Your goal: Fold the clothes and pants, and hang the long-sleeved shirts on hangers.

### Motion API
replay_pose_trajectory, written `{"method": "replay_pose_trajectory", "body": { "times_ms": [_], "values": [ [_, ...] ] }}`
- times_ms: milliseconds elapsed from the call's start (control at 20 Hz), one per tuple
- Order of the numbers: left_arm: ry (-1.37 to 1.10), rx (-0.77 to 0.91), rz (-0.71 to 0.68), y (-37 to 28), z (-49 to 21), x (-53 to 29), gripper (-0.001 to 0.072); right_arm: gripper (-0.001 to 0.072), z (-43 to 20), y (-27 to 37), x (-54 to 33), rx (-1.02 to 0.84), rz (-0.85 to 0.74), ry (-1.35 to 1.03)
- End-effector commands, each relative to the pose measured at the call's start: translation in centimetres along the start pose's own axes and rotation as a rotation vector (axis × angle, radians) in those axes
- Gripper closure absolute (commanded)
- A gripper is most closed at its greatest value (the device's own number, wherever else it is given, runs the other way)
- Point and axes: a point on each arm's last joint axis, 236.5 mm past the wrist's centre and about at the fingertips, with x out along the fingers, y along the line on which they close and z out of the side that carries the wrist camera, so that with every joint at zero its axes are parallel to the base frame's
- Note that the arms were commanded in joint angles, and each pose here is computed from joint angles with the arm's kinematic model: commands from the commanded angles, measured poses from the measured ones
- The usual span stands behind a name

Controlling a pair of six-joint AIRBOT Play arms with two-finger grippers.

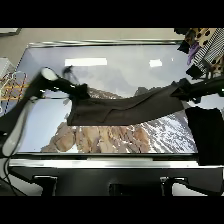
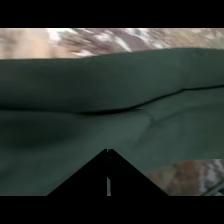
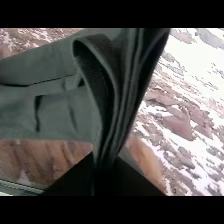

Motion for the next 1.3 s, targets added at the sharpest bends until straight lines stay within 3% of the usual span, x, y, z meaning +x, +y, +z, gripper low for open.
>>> {"method": "replay_pose_trajectory", "body": {
  "times_ms": [0, 300, 900, 1250],
  "values": [
    [0.023, -0.033, -0.157, -7.2, -2.9, 8.1, 0.0693, 0.0682, -0.5, 2.2, -3.4, 0.017, -0.009, -0.02],
    [0.073, -0.102, -0.279, -14.0, -8.3, 15.9, 0.0694, 0.0682, 0.1, 4.5, -6.8, 0.01, -0.009, -0.093],
    [0.133, -0.099, -0.336, -18.5, -12.4, 22.7, 0.0695, 0.0682, -0.5, 5.9, -8.8, -0.02, -0.012, -0.102],
    [0.149, 0.012, -0.324, -16.5, -7.8, 13.8, 0.0696, 0.0682, -0.8, 6.5, -8.3, -0.111, -0.018, -0.089]
  ]
}}
